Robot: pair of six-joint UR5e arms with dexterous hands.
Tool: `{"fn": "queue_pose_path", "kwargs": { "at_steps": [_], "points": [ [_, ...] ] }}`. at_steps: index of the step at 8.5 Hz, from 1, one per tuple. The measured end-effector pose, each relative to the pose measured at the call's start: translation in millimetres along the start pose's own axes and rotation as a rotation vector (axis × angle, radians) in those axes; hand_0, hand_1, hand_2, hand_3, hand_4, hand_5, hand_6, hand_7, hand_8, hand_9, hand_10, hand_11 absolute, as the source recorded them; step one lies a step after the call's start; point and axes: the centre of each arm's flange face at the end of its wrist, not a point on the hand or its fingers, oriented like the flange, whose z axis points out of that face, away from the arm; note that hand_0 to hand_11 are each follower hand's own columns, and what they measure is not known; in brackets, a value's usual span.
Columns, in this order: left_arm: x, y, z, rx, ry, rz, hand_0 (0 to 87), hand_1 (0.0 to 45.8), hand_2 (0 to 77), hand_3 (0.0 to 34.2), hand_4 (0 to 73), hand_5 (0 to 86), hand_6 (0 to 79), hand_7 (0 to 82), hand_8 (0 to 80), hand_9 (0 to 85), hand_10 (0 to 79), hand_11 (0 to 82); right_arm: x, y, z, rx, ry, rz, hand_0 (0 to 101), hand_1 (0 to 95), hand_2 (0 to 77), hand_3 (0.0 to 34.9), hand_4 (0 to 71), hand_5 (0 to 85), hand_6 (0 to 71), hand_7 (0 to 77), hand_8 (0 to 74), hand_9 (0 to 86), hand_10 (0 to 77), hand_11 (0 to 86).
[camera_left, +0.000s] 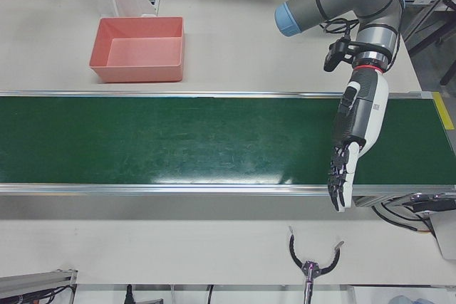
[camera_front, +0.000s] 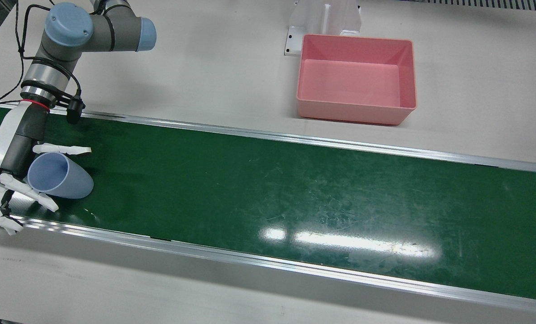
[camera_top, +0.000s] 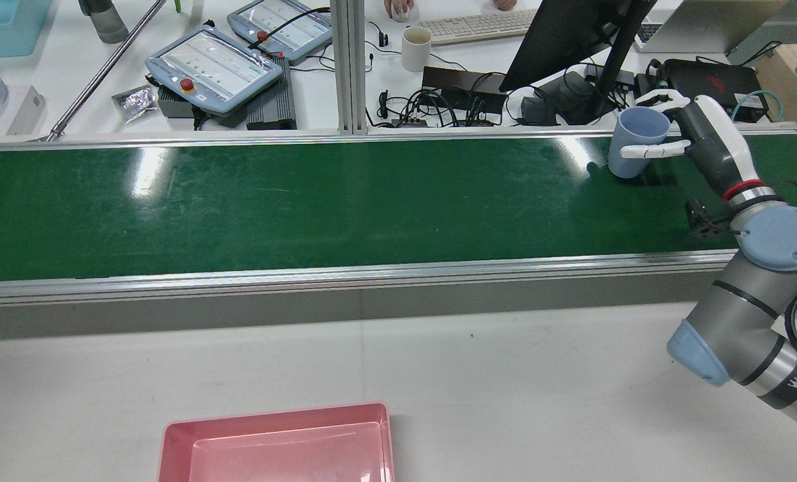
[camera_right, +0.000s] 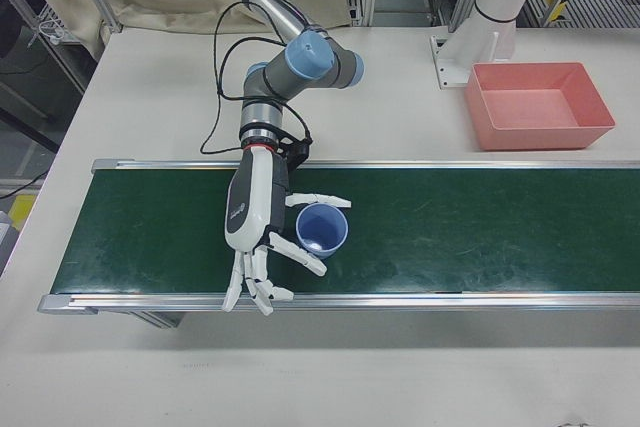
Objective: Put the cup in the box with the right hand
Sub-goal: 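Close the right hand around the light blue cup on the belt, then lift the cup off the belt and carry it toward the pink box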
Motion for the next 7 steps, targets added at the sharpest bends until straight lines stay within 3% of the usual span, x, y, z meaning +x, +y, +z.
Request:
{"fn": "queue_pose_path", "kwargs": {
  "at_steps": [1,2,3,4,5,6,7],
  "points": [
    [0.0,0.1,0.1,0.000,0.000,0.000,0.0,0.5,0.5,0.0,0.0,0.0,0.0,0.0,0.0,0.0,0.0,0.0,-5.6,-7.1,-0.6,0.013,-0.007,-0.017,43,0.0,12.5,10.3,49.6,0.0,10.4,42.5,10.9,20.2,0.0,1.1],
    [0.0,0.0,0.0,-0.001,0.000,0.000,0.0,0.5,0.5,0.0,0.0,0.0,0.0,0.0,0.0,0.0,0.0,0.0,-8.1,-14.5,-3.1,0.024,-0.009,-0.032,44,0.0,18.0,5.3,50.7,0.0,12.0,54.0,8.2,22.9,1.1,1.1],
    [0.0,0.0,0.0,-0.001,0.000,0.000,0.0,0.5,0.5,0.0,0.0,0.0,0.0,0.0,0.0,0.0,0.0,0.0,-9.9,-20.7,-5.1,0.033,-0.009,-0.042,47,0.5,21.8,0.0,51.3,0.0,14.7,68.7,14.2,31.1,2.2,1.1],
    [0.0,0.1,0.0,0.000,0.000,0.000,0.0,0.5,0.5,0.0,0.0,0.0,0.0,0.0,0.0,0.0,0.0,0.0,-16.1,-26.4,-5.8,0.041,-0.018,-0.044,47,0.5,21.8,0.0,51.3,0.0,14.7,68.7,14.2,31.1,4.4,1.1],
    [0.0,0.2,0.1,-0.001,0.000,0.000,0.0,0.5,0.5,0.0,0.0,0.0,0.0,0.0,0.0,0.0,0.0,0.0,-33.8,-22.8,-9.0,0.030,-0.046,-0.033,47,1.1,21.8,0.0,51.3,0.0,14.7,68.7,15.3,32.2,4.9,10.4],
    [0.1,0.3,0.2,-0.001,0.000,0.000,0.0,0.5,0.5,0.0,0.0,0.0,0.0,0.0,0.0,0.0,0.0,0.0,-61.4,-11.4,-20.7,-0.002,-0.087,-0.010,47,1.1,21.8,0.0,51.3,0.0,14.7,64.9,15.3,32.2,4.9,6.5],
    [0.0,0.1,0.1,-0.001,0.000,0.000,0.0,0.5,0.5,0.0,0.0,0.0,0.0,0.0,0.0,0.5,0.0,0.0,-93.1,7.0,-39.6,-0.045,-0.119,0.017,48,1.1,21.8,0.0,51.3,0.0,14.7,64.9,15.3,32.2,6.0,8.2]
  ]
}}
